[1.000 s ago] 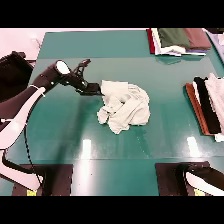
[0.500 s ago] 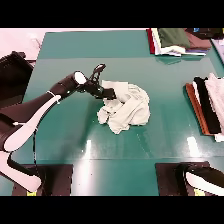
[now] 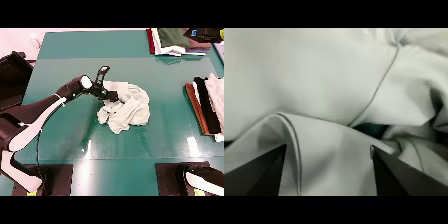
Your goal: Fold the shirts.
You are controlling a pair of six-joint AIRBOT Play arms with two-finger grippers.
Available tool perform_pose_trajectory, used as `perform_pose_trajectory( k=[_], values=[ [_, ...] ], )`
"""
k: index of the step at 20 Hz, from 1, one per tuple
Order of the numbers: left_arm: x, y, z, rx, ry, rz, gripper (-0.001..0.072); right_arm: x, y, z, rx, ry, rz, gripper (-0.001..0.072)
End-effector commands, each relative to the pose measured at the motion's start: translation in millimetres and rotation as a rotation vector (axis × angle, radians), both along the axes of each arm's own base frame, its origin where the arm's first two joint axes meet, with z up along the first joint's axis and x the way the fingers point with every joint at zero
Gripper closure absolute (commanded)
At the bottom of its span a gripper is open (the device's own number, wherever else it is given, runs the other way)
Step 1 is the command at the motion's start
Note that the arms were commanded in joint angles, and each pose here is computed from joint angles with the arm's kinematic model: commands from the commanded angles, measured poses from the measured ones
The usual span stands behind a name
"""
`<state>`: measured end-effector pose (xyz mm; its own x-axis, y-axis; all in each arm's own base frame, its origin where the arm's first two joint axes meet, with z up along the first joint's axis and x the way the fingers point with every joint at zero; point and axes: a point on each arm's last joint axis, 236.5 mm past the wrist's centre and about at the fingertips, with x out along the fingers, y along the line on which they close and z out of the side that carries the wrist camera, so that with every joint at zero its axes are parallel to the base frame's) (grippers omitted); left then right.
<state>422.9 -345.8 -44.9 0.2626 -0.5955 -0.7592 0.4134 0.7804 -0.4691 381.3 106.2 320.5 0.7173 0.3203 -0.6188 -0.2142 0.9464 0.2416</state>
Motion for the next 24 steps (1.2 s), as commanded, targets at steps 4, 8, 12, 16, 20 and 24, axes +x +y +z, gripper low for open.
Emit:
perform_pose_trajectory(
  k=[4,8,12,16,20,24],
  values=[
    [22,-1,24,-0.054,-0.033,0.037,0.0683,-8,-3,-11,-0.018,0.056,-0.003,0.0446],
    [80,70,136,-0.101,-0.222,0.144,0.0683,-21,-10,-80,-0.069,0.271,-0.001,0.0447],
    [98,160,223,-0.101,-0.400,0.283,0.0683,-25,-8,-199,-0.073,0.465,-0.013,0.0447],
    [87,184,226,-0.038,-0.392,0.273,0.0682,-28,44,-303,0.153,0.632,0.024,0.0159],
    [80,185,215,-0.008,-0.357,0.249,0.0682,-1,98,-356,0.288,0.652,0.012,0.0163],
    [81,188,214,0.010,-0.361,0.249,0.0682,11,174,-362,0.334,0.655,0.154,0.0206]
  ],
)
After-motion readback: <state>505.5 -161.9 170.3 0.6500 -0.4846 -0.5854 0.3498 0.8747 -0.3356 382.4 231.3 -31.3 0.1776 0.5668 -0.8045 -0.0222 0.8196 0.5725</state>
